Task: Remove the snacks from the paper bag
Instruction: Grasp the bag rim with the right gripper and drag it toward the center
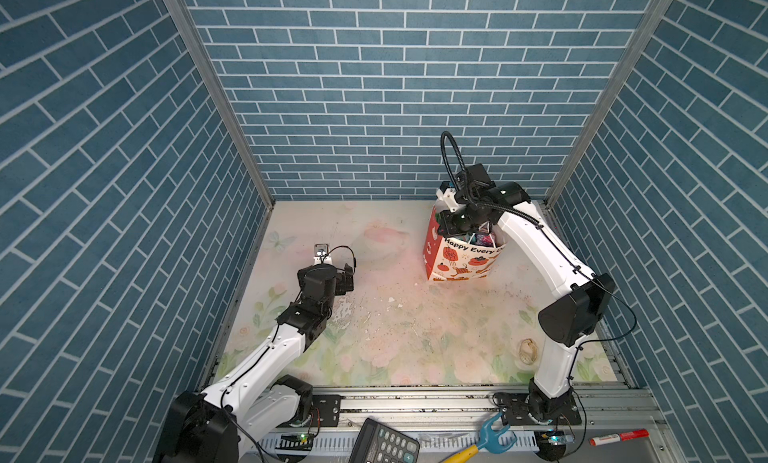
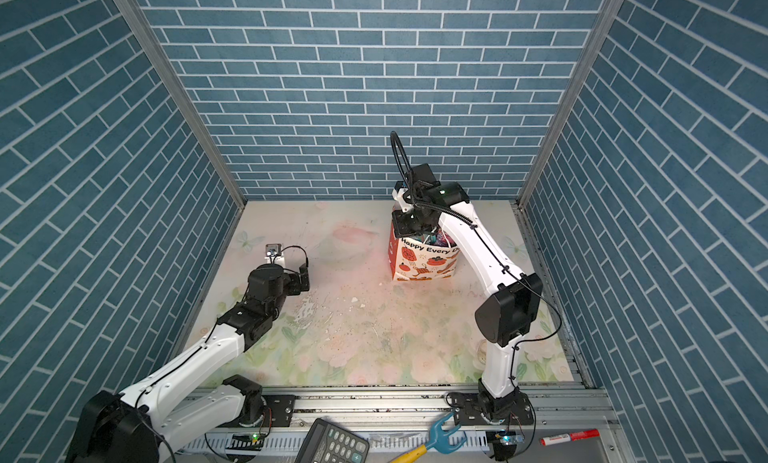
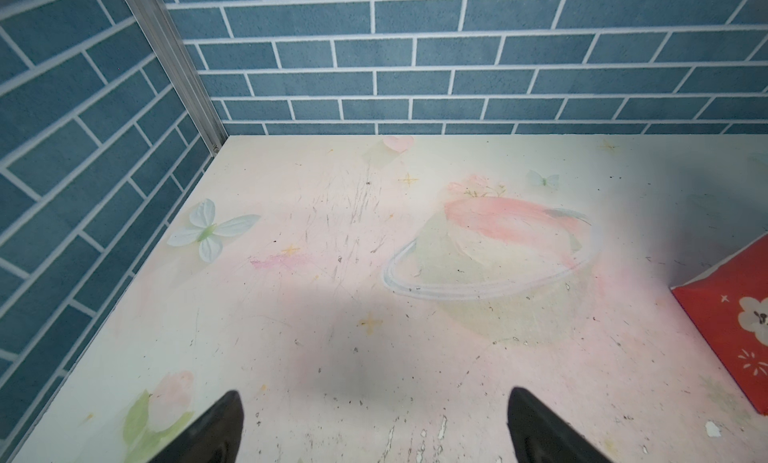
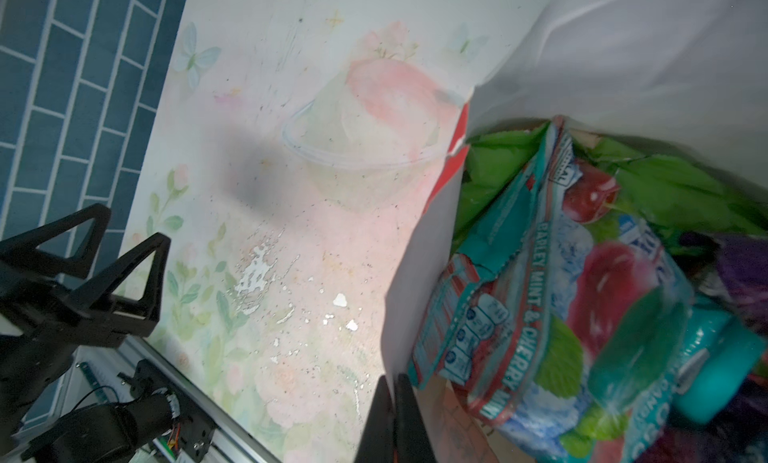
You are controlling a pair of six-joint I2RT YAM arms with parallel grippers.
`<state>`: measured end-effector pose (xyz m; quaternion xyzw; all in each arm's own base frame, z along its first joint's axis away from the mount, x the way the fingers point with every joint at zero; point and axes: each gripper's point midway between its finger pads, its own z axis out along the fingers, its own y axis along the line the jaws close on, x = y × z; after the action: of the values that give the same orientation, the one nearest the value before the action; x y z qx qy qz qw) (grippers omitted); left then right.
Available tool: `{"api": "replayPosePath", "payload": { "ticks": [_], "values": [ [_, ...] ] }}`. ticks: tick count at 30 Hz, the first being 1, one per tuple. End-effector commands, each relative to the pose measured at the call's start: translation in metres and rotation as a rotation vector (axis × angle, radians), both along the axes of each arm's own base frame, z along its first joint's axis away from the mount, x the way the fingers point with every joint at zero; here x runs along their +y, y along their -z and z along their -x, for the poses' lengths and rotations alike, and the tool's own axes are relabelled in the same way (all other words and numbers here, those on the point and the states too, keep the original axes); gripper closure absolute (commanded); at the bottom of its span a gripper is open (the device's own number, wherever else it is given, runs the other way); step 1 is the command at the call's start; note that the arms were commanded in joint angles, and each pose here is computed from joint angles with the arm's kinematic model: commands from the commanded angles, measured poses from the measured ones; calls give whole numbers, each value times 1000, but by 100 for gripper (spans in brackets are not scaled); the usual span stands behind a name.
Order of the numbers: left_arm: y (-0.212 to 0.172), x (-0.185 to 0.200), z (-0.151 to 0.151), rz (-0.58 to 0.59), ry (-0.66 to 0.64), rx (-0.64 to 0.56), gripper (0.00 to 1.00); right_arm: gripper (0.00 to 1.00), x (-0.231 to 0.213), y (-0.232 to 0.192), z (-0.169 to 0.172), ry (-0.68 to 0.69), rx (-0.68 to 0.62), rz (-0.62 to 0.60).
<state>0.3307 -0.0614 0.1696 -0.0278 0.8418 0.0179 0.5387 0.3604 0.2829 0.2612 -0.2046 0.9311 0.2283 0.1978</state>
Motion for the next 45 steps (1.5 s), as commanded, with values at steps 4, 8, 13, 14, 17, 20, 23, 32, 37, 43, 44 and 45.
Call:
{"api": "replayPosePath", "payload": {
  "ticks": [4, 8, 13, 14, 17, 20, 23, 32, 37, 43, 44, 45],
  "values": [
    [-10, 4, 3, 20, -17, -76, 0, 100, 13, -30, 29, -36, -27, -83],
    [-13, 5, 4, 44, -26, -101, 0, 88, 10, -37, 31, -27, -53, -89],
    [-15, 5, 5, 58, -34, -102, 0, 73, 1, -47, 26, 7, -116, -69],
    [-15, 6, 6, 61, -36, -101, 0, 70, -1, -50, 26, 11, -126, -65],
    [-16, 5, 5, 69, -39, -96, 0, 67, -5, -57, 25, 21, -155, -55],
    [-16, 3, 5, 78, -31, -79, 0, 66, -18, -65, 20, 57, -203, -5],
    [-14, -6, 2, 78, 10, -47, 1, 67, -41, -72, 12, 132, -256, 78],
    [-7, -22, -1, 73, 96, -2, 0, 60, -106, -81, 6, 280, -262, 125],
    [-13, -17, 3, 72, 82, -35, 0, 57, -142, -71, -1, 340, -244, 122],
    [-14, -14, 3, 65, 71, -40, 0, 52, -142, -42, -6, 291, -165, 148],
    [-13, -15, 3, 65, 73, -38, 1, 52, -142, -38, -8, 285, -159, 155],
    [-13, -15, 3, 64, 74, -36, 0, 52, -142, -32, -9, 281, -152, 162]
  ]
}}
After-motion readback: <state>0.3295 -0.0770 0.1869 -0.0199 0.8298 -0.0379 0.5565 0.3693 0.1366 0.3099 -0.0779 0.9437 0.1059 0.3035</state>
